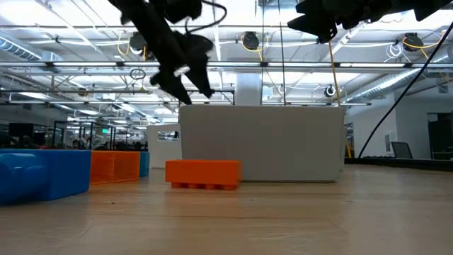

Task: Pick & Place Toys
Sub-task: Put the red game piece into the top gray bin

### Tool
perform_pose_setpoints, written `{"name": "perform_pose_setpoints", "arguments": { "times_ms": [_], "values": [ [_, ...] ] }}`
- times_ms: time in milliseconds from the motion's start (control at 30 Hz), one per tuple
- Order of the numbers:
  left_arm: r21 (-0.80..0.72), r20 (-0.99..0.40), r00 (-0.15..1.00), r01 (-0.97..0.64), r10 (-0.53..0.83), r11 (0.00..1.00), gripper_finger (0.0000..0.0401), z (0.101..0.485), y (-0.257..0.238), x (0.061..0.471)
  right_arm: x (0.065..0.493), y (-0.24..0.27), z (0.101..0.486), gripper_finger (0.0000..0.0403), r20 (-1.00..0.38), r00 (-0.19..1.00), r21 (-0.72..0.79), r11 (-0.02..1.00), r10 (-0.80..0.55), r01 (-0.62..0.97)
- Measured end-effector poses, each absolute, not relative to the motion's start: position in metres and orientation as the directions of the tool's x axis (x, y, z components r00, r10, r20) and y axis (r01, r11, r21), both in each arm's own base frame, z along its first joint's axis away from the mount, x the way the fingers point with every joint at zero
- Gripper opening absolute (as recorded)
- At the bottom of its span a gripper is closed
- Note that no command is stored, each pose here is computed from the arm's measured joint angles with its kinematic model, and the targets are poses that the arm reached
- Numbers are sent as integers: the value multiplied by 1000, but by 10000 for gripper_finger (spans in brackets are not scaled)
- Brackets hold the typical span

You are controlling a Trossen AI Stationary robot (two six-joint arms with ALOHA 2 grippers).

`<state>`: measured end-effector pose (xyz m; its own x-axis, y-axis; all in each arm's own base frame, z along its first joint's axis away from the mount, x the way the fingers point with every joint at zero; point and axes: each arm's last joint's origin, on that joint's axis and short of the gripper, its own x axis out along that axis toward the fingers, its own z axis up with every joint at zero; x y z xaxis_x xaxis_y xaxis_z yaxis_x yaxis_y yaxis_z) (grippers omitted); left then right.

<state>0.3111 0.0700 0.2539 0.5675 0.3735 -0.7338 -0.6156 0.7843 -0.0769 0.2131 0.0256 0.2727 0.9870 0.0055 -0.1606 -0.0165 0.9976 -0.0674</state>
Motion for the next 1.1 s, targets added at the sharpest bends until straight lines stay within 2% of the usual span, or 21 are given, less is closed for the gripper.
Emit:
{"name": "perform_pose_setpoints", "arguments": {
  "times_ms": [200, 267, 367, 433, 567, 833, 967, 1100],
  "values": [
    [-130, -802, 510, -657, 312, 742, 376, 286, 52, 266, 213, 26, 271, 215, -173, 985, -68, 998, 5, -17],
    [-148, -858, 439, -707, 265, 692, 376, 287, 43, 251, 213, 26, 271, 215, -173, 985, -64, 998, 5, -17],
    [-87, -929, 296, -759, 223, 646, 376, 281, 32, 235, 213, 26, 271, 215, -173, 985, -60, 998, 6, -16],
    [-20, -952, 204, -783, 226, 622, 376, 273, 25, 227, 213, 26, 271, 215, -173, 985, -60, 998, 6, -17],
    [23, -976, 113, -794, 184, 607, 376, 247, 15, 218, 213, 26, 271, 215, -173, 985, -53, 998, 7, -16],
    [15, -1000, -3, -819, 22, 574, 376, 187, -6, 195, 213, 26, 271, 215, -173, 985, -43, 999, 7, -15],
    [33, -999, -43, -843, -6, 537, 376, 167, -14, 183, 213, 26, 271, 215, -173, 985, -50, 999, 7, -16],
    [87, -996, -86, -852, 26, 517, 367, 158, -18, 175, 213, 26, 271, 215, -173, 985, -51, 999, 7, -16]
  ]
}}
